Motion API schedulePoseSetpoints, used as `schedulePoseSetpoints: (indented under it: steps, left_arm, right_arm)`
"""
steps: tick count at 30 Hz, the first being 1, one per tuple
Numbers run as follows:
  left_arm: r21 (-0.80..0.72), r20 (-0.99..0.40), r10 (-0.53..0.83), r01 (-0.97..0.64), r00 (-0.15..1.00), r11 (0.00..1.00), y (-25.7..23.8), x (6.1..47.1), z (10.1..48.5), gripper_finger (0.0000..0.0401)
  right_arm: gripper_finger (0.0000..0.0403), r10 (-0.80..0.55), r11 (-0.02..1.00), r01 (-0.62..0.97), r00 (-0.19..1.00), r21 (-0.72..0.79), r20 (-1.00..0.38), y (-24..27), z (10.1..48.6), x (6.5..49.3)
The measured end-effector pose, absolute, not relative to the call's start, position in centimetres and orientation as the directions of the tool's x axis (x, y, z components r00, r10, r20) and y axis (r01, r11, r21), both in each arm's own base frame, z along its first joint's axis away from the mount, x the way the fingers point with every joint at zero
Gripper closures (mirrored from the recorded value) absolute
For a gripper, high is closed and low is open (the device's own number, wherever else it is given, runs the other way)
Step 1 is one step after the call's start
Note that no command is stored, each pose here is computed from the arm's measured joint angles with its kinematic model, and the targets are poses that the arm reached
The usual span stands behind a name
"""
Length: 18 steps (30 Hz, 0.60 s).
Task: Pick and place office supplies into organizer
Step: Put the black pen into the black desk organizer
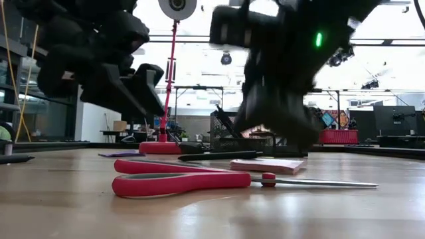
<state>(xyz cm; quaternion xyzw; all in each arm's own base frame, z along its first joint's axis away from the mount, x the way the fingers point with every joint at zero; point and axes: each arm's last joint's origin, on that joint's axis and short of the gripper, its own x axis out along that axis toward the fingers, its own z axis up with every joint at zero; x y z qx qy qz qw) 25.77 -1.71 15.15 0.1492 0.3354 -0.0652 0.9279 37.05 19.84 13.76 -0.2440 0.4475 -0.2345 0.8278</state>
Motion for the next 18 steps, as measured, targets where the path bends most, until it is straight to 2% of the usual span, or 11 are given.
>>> schedulePoseSetpoints:
  steps: [4,9,13,18]
  left_arm:
    - [0.25,-0.648,-0.044,0.266,0.761,0.931,-1.2,26.1,15.4,0.0192]
    - [0.209,-0.656,-0.138,0.354,0.742,0.912,-0.7,27.1,17.0,0.0201]
    - [0.164,-0.626,-0.234,0.419,0.744,0.893,-0.1,28.5,18.0,0.0208]
    - [0.102,-0.631,-0.319,0.483,0.707,0.87,0.8,31.0,17.2,0.0226]
  right_arm:
    - [0.0333,-0.591,0.793,0.236,0.52,-0.562,-0.616,20.2,16.8,35.9]
    - [0.0274,-0.642,0.761,0.372,0.548,-0.531,-0.536,20.8,20.1,33.4]
    - [0.0242,-0.658,0.746,0.401,0.565,-0.532,-0.498,21.8,20.8,31.7]
    - [0.0227,-0.67,0.739,0.45,0.563,-0.501,-0.484,22.4,20.8,30.6]
